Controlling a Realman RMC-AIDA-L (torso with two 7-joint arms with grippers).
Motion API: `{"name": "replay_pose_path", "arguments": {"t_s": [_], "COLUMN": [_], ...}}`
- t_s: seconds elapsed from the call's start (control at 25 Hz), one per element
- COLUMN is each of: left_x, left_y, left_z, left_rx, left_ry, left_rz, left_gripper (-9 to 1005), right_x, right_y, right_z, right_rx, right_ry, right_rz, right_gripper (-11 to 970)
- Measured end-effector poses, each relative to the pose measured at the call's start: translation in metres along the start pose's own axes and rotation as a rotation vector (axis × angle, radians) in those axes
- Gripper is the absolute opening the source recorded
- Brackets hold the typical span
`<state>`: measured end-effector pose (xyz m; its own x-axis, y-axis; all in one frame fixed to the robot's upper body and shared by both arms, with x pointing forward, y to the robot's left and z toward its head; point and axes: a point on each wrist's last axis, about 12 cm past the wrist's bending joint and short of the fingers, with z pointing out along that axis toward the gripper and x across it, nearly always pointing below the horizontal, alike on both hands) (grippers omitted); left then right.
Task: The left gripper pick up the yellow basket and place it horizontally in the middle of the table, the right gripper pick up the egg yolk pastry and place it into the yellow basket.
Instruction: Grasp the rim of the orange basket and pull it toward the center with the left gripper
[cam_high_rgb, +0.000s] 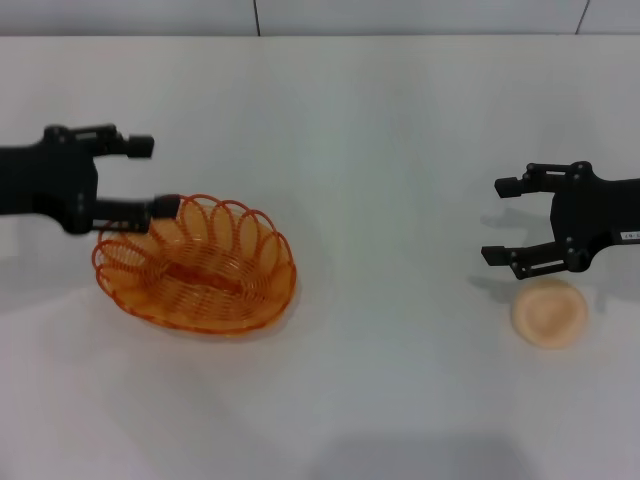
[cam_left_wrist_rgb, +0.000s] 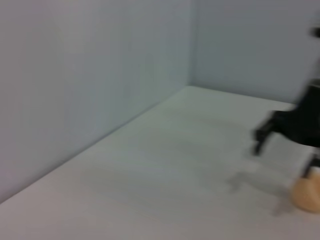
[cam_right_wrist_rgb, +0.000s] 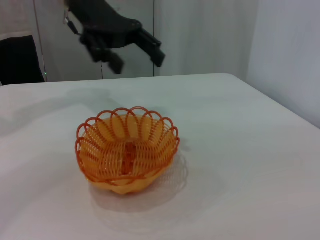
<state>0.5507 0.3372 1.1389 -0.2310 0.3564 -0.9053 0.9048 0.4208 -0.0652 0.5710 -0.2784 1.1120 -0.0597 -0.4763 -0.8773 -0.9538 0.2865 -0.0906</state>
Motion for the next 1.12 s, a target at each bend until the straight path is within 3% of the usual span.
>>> {"name": "replay_pose_path", "arguments": {"t_s": [0.12,0.44,0.6,0.8,1.12], "left_x": [-0.005,-0.021,-0.037,-0.063,-0.083], "left_y": [0.002,0.0,0.003,0.016,0.028], "left_z": [0.003,0.008,0.006,-0.002,0.003], "left_rx": [-0.051,-0.062,-0.089,-0.167,-0.268], "left_ry": [0.018,0.102,0.198,0.318,0.565], "left_rz": [-0.068,-0.248,-0.353,-0.508,-0.568], "left_gripper": [807,792,788,779,764], "right_x": [-0.001,0.001,0.001,0.001,0.0], "right_y": [0.0,0.001,0.001,0.002,0.001], "right_z": [0.0,-0.001,-0.002,-0.002,-0.001], "right_rx": [-0.003,-0.001,0.0,0.0,0.001], "right_ry": [-0.001,0.003,0.003,0.002,0.001], "right_rz": [-0.003,-0.014,-0.023,-0.03,-0.037], "right_gripper": [869,868,868,869,869]}}
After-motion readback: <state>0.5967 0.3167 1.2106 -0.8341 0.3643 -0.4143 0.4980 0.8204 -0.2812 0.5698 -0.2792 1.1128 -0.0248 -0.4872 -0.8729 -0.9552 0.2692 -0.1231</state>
